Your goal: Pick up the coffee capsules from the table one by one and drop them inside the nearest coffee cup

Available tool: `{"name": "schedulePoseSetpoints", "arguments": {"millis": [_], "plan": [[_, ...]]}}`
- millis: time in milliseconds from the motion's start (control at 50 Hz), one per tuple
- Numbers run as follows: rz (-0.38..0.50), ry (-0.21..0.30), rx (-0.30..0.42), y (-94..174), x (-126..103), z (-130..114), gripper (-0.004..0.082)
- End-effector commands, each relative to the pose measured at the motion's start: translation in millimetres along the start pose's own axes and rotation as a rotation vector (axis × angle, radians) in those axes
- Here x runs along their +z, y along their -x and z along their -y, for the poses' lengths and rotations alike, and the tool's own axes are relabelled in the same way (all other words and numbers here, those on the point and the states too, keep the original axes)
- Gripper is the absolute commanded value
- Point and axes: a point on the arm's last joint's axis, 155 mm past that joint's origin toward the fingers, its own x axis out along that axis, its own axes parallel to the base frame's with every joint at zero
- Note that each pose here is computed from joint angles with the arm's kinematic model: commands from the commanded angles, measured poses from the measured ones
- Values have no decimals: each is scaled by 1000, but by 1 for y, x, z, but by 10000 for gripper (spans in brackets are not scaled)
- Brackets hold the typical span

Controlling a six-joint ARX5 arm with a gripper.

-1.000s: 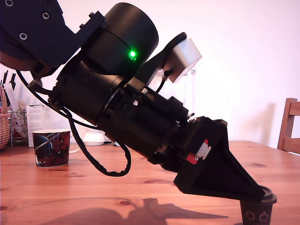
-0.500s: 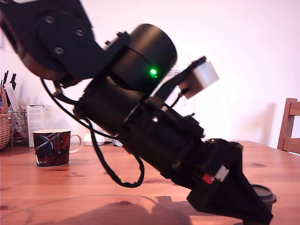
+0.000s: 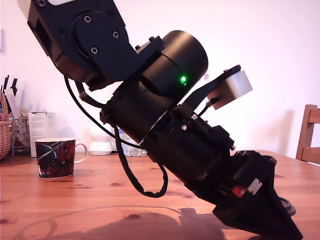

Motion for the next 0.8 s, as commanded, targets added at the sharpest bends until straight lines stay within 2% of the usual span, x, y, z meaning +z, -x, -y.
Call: {"name": "schedulePoseSetpoints", "arguments": {"millis": [0, 780], "plan": [[-23, -3, -7, -7, -10, 1, 485], [-40, -4, -21, -7, -14, 4, 170]]}}
